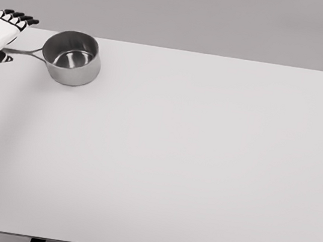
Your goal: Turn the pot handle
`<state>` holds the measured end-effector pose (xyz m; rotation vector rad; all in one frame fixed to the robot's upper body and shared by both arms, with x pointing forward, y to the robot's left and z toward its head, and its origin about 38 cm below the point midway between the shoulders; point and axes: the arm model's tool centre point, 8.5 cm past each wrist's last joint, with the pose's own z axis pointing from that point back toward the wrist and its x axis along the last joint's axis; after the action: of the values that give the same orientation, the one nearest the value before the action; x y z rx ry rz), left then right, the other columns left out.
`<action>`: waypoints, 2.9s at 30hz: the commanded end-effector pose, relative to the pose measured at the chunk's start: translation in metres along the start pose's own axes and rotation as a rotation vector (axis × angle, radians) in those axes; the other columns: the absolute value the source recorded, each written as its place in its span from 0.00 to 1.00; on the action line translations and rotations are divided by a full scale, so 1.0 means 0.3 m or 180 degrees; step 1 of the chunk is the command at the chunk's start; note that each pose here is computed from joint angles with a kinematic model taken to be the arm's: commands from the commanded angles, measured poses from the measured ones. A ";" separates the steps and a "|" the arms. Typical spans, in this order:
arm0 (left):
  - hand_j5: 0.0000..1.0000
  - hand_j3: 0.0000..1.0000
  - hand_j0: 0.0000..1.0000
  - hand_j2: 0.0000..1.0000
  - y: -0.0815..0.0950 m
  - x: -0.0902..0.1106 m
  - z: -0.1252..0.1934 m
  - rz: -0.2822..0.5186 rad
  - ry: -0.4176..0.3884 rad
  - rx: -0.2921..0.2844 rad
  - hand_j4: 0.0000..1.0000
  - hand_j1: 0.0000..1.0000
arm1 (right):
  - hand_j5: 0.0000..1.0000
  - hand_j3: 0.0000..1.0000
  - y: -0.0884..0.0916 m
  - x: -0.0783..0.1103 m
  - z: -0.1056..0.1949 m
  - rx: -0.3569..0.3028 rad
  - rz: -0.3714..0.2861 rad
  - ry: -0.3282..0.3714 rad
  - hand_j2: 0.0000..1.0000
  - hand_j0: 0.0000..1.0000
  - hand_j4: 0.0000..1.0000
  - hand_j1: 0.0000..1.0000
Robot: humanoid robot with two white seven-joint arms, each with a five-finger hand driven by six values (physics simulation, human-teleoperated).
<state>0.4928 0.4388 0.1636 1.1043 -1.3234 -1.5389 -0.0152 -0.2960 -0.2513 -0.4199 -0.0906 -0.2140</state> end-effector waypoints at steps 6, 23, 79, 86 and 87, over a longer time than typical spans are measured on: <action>1.00 1.00 1.00 1.00 -0.004 -0.015 -0.003 0.0004 0.0041 -0.0041 1.00 1.00 | 1.00 1.00 0.000 0.000 0.000 -0.0002 -0.0003 -0.0001 1.00 1.00 1.00 1.00; 1.00 1.00 1.00 1.00 -0.003 -0.041 -0.013 -0.0040 0.0100 -0.0126 1.00 1.00 | 1.00 1.00 0.000 0.000 0.000 -0.0002 -0.0003 -0.0001 1.00 1.00 1.00 1.00; 1.00 1.00 1.00 1.00 0.090 0.026 -0.144 -0.0169 -0.0119 -0.0084 1.00 1.00 | 1.00 1.00 0.000 0.000 0.000 -0.0002 -0.0003 -0.0001 1.00 1.00 1.00 1.00; 1.00 1.00 1.00 1.00 0.136 0.064 -0.139 -0.0288 -0.0240 0.0089 1.00 1.00 | 1.00 1.00 0.000 0.000 0.000 -0.0002 -0.0003 -0.0001 1.00 1.00 1.00 1.00; 1.00 1.00 1.00 1.00 0.125 0.066 -0.135 -0.0276 -0.0240 0.0075 1.00 1.00 | 1.00 1.00 0.000 0.000 0.000 -0.0002 -0.0003 -0.0001 1.00 1.00 1.00 1.00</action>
<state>0.5261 0.4064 0.1869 1.1241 -1.3357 -1.6522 -0.0152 -0.2960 -0.2513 -0.4201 -0.0905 -0.2140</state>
